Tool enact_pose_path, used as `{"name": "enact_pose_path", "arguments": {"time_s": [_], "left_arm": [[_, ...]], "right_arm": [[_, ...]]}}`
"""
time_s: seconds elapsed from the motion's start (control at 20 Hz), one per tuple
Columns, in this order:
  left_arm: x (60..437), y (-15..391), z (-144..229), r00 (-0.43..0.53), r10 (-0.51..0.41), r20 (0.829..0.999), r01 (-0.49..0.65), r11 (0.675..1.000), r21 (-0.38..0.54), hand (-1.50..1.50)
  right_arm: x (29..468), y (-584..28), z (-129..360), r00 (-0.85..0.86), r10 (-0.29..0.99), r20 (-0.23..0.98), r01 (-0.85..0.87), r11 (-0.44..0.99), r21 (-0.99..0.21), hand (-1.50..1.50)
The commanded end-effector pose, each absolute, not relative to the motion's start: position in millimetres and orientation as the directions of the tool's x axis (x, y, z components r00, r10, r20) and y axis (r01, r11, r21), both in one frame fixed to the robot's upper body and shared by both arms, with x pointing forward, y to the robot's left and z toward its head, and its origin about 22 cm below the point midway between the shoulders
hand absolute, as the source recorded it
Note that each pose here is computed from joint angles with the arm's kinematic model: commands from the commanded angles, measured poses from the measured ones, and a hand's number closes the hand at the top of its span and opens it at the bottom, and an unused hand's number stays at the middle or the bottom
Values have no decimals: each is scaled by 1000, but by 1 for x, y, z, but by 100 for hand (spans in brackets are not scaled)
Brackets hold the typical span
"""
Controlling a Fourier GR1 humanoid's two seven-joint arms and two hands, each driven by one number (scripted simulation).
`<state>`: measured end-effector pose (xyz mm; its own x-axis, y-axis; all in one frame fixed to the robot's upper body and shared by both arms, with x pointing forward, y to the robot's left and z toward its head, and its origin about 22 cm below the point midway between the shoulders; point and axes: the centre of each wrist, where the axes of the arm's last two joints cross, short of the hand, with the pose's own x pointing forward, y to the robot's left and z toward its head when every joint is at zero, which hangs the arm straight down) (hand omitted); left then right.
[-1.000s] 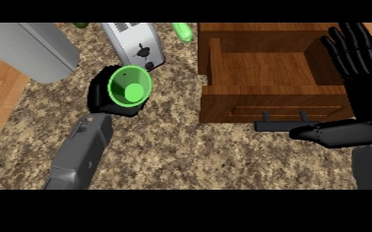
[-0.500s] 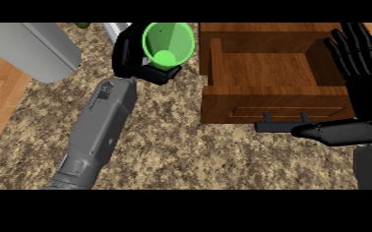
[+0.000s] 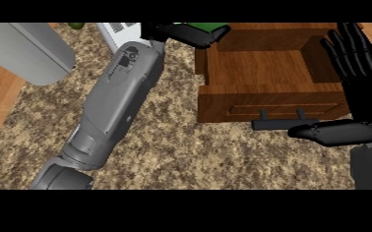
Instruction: Pick up the cup, place it into the drawer and close the drawer
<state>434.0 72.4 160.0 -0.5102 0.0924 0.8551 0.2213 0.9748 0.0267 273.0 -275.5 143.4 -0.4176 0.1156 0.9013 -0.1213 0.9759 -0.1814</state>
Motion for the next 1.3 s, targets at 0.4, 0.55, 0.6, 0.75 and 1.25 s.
{"name": "enact_pose_path", "arguments": {"time_s": [0.4, 0.55, 0.6, 0.75, 1.25], "left_arm": [[447, 31, 166, -315, -147, 938, 123, 973, 194, 150], [445, 32, 148, -269, -191, 944, 190, 950, 246, 150], [446, 35, 144, -230, -216, 949, 200, 944, 264, 150], [444, 39, 127, -208, -271, 940, 255, 913, 320, 150], [439, 36, 123, -203, -159, 966, 249, 946, 208, -150]], "right_arm": [[283, -270, 146, -459, 76, 885, -182, 967, -177, -150], [291, -263, 143, -460, 75, 885, -181, 968, -176, -150], [289, -260, 157, -469, 83, 879, -192, 962, -193, -150], [291, -258, 155, -480, 61, 875, -211, 960, -183, -150], [295, -225, 159, -475, -46, 879, -405, 898, -172, -150]]}}
